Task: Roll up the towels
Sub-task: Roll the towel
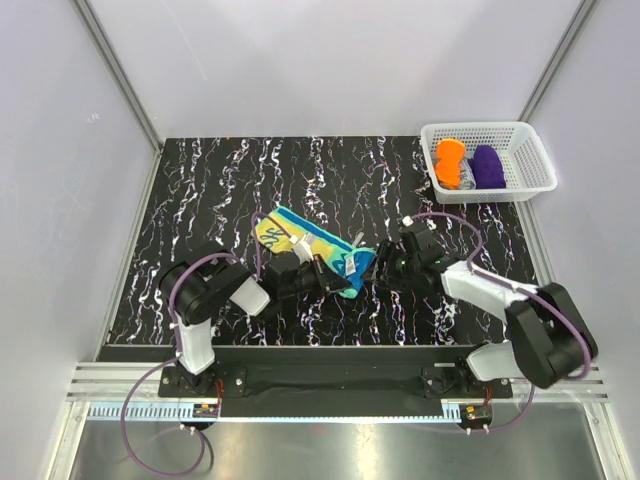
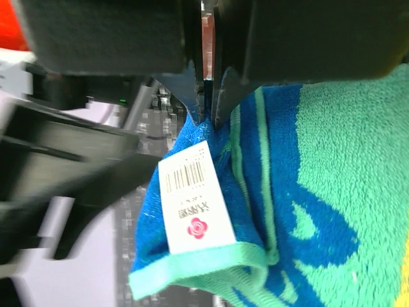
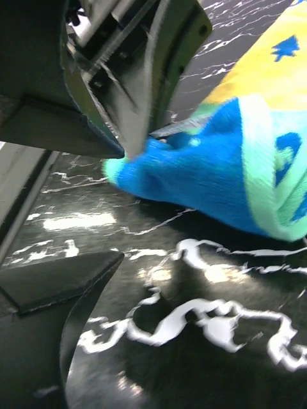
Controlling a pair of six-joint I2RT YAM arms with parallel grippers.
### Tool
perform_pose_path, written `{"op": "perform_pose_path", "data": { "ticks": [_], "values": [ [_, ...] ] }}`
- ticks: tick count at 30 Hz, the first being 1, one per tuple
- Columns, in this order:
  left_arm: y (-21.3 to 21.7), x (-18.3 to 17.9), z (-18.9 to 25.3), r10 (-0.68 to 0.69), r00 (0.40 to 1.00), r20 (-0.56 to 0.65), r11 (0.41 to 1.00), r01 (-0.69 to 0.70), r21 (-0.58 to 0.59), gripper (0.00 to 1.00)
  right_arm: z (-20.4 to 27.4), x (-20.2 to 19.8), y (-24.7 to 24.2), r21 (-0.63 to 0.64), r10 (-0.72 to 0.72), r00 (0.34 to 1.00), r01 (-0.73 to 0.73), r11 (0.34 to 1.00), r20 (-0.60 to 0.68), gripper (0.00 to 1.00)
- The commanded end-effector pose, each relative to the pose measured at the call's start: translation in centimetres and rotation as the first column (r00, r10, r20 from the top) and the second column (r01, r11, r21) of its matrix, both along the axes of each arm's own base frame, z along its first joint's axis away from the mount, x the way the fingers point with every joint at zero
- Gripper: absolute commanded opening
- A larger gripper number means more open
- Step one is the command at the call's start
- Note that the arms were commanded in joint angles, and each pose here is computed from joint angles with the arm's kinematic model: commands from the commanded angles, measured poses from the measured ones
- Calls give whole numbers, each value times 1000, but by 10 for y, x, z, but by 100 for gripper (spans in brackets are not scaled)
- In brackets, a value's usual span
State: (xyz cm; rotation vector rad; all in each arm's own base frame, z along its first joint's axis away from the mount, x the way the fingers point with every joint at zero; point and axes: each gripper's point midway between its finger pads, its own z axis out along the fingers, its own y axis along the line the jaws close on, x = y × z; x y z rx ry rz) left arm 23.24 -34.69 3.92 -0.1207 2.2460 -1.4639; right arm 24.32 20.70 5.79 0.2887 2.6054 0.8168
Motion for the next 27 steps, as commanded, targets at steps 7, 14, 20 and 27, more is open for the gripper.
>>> {"op": "perform_pose_path", "data": {
  "ticks": [7, 14, 20, 27],
  "values": [
    [-6, 2, 34, -69, 996, -57, 978, 56, -203, 0, -16, 32, 39, 194, 9, 994, -30, 981, 108, 61],
    [-2, 6, 26, -74, 992, -106, 975, 50, -217, 0, -17, 33, 40, 203, 4, 993, -29, 979, 122, 45],
    [-5, 6, 26, -98, 991, -94, 974, 76, -213, 17, -11, 30, 38, 207, 1, 991, -29, 978, 133, 29],
    [7, 11, 20, -79, 997, -12, 997, 79, 19, 41, -10, 18, 15, 80, -43, 997, 39, 996, 56, 22]
  ]
}}
